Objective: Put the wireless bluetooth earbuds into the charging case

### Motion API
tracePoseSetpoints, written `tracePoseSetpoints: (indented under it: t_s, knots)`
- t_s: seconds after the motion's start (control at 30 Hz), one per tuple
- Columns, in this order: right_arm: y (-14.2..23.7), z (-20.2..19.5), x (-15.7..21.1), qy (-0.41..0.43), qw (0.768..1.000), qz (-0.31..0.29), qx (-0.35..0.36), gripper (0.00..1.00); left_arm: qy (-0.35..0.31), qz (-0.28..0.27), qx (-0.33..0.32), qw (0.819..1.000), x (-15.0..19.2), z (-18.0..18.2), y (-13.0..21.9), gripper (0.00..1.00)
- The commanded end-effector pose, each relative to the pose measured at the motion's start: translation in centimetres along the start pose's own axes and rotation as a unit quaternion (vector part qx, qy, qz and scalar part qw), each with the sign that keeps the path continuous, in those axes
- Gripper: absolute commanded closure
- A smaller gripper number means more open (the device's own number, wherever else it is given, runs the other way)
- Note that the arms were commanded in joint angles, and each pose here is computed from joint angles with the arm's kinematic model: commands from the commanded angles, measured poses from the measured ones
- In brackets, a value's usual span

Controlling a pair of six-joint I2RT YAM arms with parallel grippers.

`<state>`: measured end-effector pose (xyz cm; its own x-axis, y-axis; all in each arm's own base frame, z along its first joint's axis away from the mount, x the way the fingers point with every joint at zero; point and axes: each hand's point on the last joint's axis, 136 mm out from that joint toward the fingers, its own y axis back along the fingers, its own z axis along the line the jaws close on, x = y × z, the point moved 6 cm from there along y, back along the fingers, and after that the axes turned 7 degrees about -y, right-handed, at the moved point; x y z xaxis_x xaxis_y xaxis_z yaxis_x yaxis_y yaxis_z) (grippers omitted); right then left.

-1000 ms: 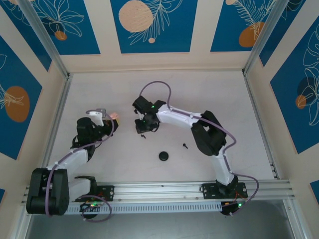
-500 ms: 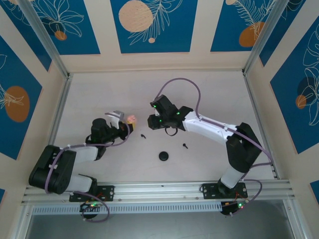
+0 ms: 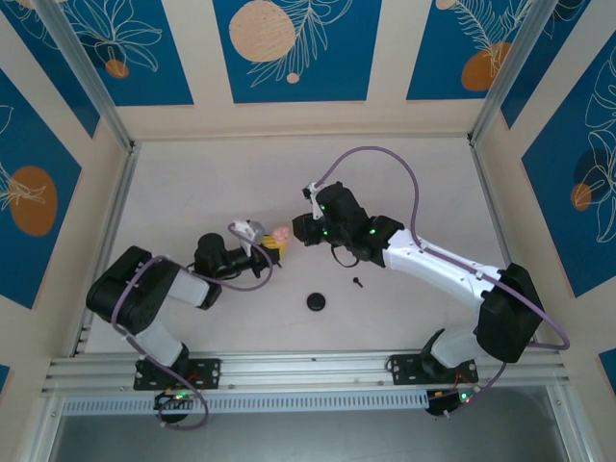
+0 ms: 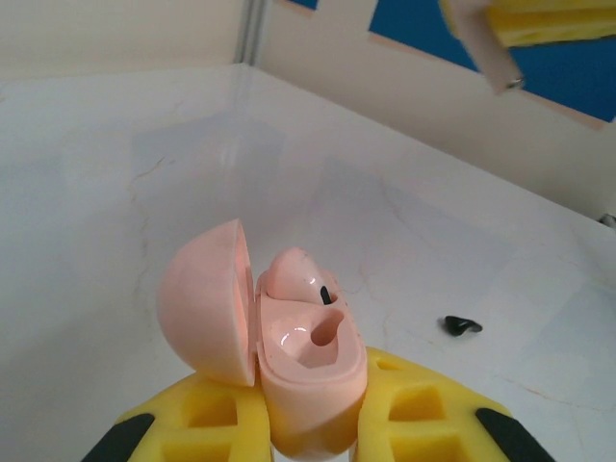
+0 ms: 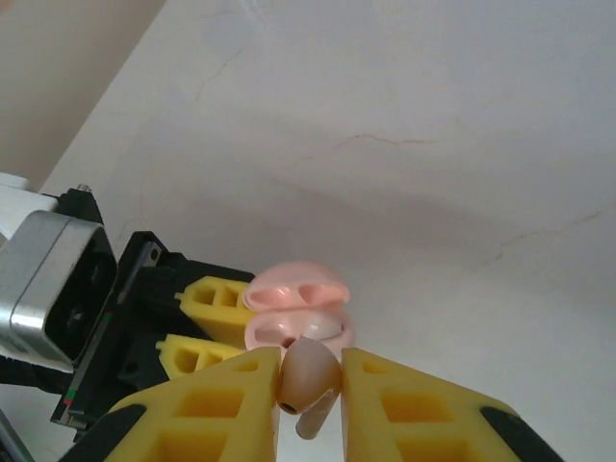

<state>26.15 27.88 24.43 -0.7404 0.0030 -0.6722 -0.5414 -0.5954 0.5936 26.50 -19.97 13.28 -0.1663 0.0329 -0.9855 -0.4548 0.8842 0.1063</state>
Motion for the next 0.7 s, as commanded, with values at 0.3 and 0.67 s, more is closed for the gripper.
tracePoseSetpoints:
  t_s: [0.3,0.67]
  knots:
    - [0.0,1.7,-0.3,0.071,0.996,-0.032,-0.036,0.79,-0.077,-0.060,0.061,0.993,-2.7,-2.0,-1.1,0.93]
    - [-1.1,2.0,0.6,0.085,0.996,-0.015,-0.039,0.79,-0.080,-0.077,0.054,0.992,-4.1,-2.1,-0.9,0.93]
